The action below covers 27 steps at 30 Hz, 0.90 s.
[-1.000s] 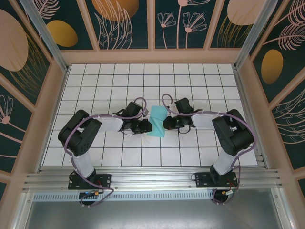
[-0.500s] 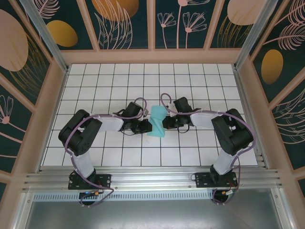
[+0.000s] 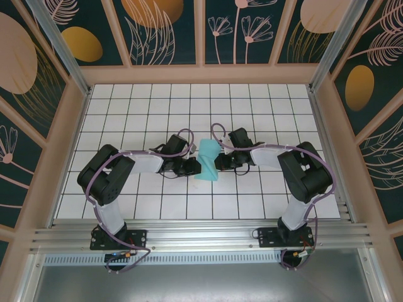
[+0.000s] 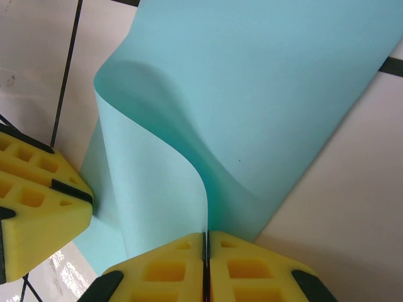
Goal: Fold a paper plane with a square sheet of paper (pick it up from the middle)
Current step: Fold the triangle a second time at the center of the table.
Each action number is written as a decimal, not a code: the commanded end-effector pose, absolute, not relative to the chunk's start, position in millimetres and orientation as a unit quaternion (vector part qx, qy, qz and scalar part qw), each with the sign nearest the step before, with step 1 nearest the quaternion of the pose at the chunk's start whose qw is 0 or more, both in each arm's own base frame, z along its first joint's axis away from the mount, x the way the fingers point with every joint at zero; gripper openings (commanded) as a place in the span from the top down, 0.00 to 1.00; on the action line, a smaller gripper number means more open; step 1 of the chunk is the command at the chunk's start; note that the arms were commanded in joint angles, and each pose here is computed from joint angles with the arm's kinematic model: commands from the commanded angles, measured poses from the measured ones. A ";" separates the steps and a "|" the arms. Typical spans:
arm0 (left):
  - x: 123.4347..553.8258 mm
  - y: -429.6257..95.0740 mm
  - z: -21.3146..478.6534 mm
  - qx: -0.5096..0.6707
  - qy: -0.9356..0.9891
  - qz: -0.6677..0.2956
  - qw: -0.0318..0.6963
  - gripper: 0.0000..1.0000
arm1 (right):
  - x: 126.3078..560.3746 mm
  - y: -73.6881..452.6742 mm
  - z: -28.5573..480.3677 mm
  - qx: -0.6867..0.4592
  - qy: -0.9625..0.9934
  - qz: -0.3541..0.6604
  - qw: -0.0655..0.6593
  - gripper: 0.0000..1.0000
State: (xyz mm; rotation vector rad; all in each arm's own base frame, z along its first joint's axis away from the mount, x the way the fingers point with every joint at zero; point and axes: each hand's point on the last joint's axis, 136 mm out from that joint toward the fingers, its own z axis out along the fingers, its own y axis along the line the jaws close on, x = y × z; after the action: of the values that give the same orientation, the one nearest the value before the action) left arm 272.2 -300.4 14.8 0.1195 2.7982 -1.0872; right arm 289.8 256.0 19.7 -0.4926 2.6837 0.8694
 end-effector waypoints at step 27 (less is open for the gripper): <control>346.0 -350.1 100.6 -0.062 0.867 -0.472 0.149 0.72 | 281.4 250.6 -2.2 -0.167 0.939 0.274 0.121 0.88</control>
State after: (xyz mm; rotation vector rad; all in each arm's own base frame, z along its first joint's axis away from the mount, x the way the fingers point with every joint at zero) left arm 334.8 -333.7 88.3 -0.1256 2.5441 -1.2481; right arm 290.5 256.6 17.3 -0.4952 2.6831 0.8485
